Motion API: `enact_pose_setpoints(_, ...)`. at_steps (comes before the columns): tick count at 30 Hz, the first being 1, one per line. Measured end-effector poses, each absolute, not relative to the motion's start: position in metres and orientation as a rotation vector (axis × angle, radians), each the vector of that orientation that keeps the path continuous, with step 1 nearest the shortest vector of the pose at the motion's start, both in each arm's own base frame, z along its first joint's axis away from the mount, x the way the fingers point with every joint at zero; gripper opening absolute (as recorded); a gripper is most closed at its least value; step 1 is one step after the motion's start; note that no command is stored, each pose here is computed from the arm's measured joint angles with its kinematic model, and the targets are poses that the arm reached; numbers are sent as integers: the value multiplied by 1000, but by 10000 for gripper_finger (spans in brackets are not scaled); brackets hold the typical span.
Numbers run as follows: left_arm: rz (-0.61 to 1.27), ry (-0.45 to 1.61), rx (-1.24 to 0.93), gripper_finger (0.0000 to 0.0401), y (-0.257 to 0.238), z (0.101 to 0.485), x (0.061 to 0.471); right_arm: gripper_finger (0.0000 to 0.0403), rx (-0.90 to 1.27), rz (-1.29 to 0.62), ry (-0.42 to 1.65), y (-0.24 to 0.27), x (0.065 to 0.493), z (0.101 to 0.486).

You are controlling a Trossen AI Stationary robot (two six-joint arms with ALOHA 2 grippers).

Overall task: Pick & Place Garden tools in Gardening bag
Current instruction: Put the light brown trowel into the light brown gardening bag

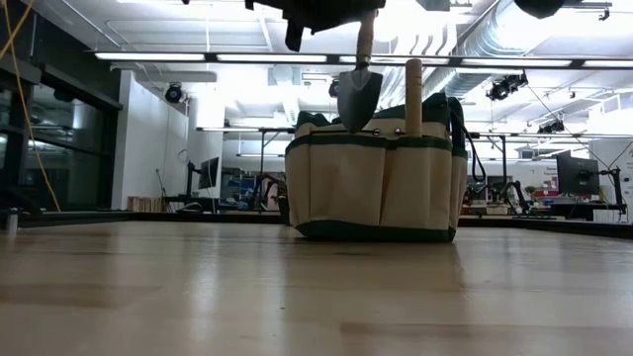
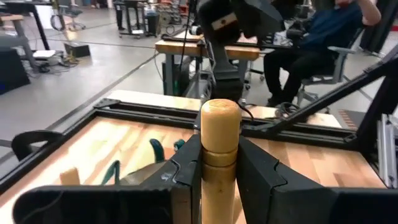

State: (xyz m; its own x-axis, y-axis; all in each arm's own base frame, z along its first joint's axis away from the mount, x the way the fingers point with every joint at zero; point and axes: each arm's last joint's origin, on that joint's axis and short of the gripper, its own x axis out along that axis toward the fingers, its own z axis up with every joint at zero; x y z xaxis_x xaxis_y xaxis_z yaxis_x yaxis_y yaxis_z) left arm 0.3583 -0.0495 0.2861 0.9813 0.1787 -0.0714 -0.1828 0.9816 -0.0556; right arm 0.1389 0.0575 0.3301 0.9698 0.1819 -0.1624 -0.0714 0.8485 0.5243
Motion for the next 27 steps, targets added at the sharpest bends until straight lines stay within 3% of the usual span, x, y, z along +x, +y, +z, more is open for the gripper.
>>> enact_pose_setpoints(27,257,161,-59,67,-50,255,371,174,526,155,177,56,123,328)
